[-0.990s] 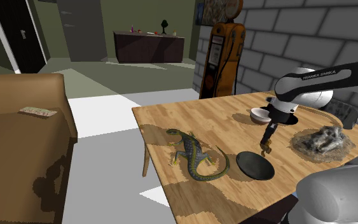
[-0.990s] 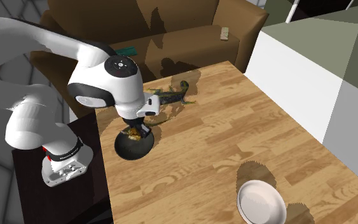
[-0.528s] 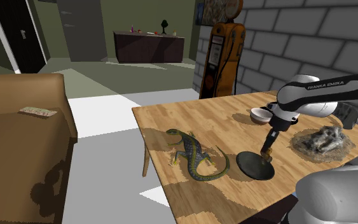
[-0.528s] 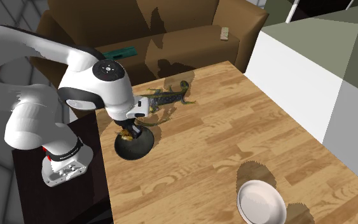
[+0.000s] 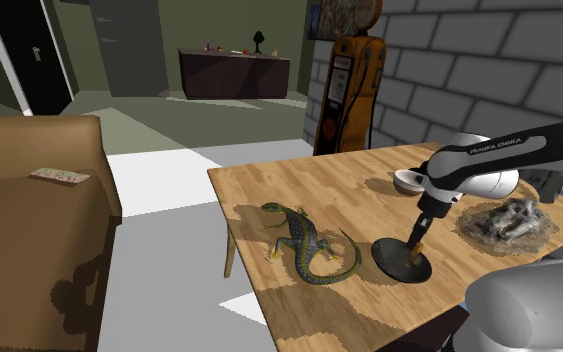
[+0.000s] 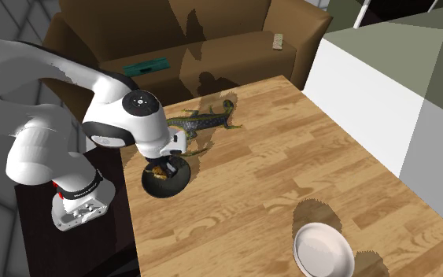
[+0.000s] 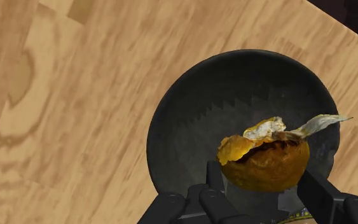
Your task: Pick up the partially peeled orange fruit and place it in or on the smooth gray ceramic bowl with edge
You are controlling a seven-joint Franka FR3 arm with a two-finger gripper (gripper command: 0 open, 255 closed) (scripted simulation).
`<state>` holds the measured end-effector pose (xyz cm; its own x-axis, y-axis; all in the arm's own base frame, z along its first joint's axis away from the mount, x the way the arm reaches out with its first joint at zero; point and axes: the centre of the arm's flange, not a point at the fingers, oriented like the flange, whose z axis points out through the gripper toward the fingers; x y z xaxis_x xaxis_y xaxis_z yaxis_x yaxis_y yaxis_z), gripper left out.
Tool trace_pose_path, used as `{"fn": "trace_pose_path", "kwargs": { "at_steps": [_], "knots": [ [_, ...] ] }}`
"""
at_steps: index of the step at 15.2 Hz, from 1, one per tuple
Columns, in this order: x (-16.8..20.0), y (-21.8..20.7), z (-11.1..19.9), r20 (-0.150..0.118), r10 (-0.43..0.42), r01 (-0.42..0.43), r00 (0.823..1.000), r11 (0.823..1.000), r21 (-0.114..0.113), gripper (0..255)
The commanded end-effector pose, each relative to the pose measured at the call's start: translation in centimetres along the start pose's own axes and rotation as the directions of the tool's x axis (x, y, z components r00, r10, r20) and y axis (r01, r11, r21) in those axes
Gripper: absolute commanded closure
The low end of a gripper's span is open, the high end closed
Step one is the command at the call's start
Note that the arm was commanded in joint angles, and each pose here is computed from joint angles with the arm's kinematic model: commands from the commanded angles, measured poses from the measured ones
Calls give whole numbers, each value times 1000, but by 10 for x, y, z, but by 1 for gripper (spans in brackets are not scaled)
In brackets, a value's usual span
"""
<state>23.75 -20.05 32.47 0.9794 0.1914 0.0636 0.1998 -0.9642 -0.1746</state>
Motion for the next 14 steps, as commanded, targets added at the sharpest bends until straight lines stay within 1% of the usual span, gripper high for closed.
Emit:
{"fn": "trace_pose_path", "kwargs": {
  "at_steps": [1, 5, 12, 13, 14],
  "knots": [
    [-1, 2, 12, 0, 0, 0, 1000, 1000, -1, 255],
    [-2, 5, 31, 0, 0, 0, 1000, 1000, -1, 255],
    [-2, 5, 31, 0, 0, 0, 1000, 1000, -1, 255],
    [-3, 5, 31, 0, 0, 0, 1000, 1000, -1, 0],
    [-3, 5, 32, 0, 0, 0, 1000, 1000, -1, 0]
  ]
}}
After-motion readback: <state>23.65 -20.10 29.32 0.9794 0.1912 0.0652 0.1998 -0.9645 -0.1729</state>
